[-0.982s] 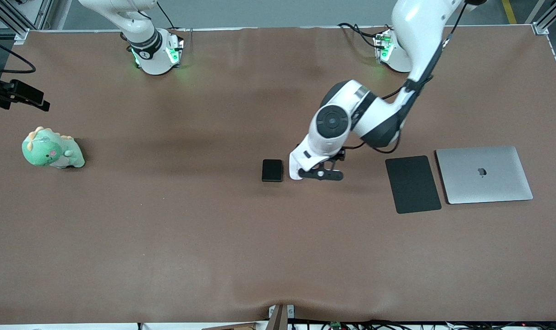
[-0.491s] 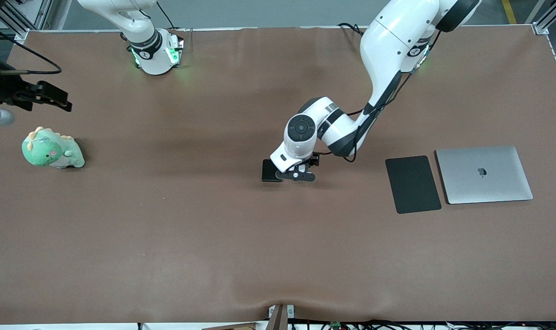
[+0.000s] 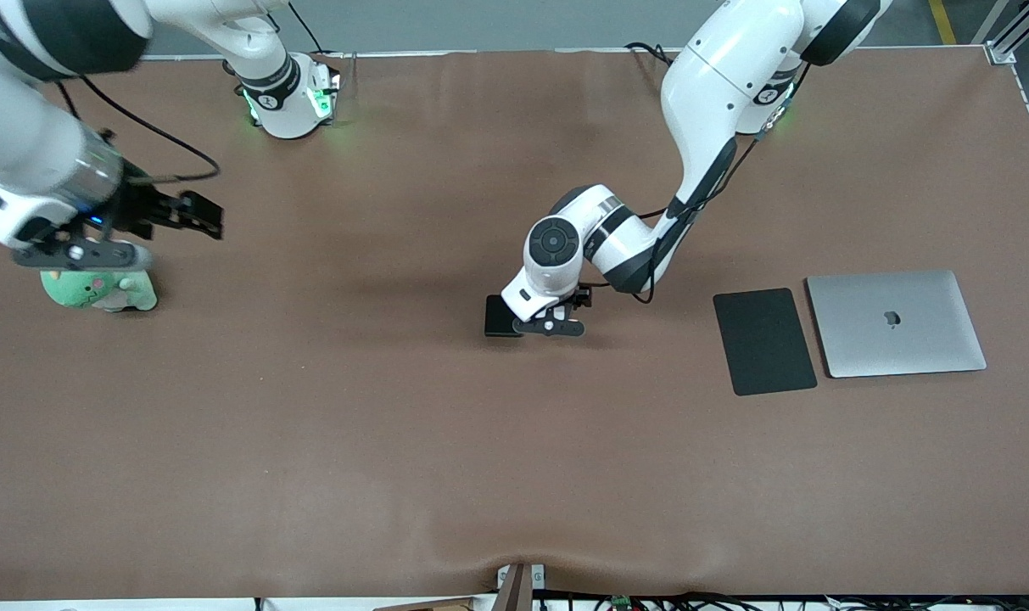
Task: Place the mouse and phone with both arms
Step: 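Grasp the white mouse with the left gripper while the right gripper reaches the phone, then lift the mouse with the left gripper while the right gripper grasps the phone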
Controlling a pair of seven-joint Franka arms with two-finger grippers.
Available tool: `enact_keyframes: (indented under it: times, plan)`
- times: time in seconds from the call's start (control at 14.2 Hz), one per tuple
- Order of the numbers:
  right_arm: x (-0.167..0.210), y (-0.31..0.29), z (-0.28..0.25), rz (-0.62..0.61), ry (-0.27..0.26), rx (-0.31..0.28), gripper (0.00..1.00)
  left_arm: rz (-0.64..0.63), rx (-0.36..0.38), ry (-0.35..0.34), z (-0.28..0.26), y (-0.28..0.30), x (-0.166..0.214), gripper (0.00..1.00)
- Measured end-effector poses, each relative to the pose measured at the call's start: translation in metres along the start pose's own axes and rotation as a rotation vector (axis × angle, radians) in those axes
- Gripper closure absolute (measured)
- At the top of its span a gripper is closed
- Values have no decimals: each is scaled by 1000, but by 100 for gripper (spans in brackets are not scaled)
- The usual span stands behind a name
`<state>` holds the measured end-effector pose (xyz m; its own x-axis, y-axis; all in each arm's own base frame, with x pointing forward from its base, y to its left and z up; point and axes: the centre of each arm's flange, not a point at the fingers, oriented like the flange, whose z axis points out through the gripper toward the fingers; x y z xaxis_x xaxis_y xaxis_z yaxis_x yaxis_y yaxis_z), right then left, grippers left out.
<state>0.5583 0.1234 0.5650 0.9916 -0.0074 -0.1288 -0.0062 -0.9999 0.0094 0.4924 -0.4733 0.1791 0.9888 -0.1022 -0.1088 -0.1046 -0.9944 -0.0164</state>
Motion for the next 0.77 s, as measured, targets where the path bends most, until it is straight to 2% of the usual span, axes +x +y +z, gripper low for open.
enact_keyframes:
  times: [0.21, 0.49, 0.63, 0.77]
  plan:
    - [18, -53, 37, -19, 12, -9, 0, -15, 4, -6, 5, 0, -1, 4]
    - [41, -74, 76, -29, 14, 1, 0, -8, 7, -8, 6, 4, -4, 38]
    - [55, -84, 103, -23, 8, 40, 0, -14, 24, -20, 5, -1, -2, 38]
    - [66, -98, 136, -16, -18, 73, 0, -13, 72, -5, -9, -14, 7, 38]
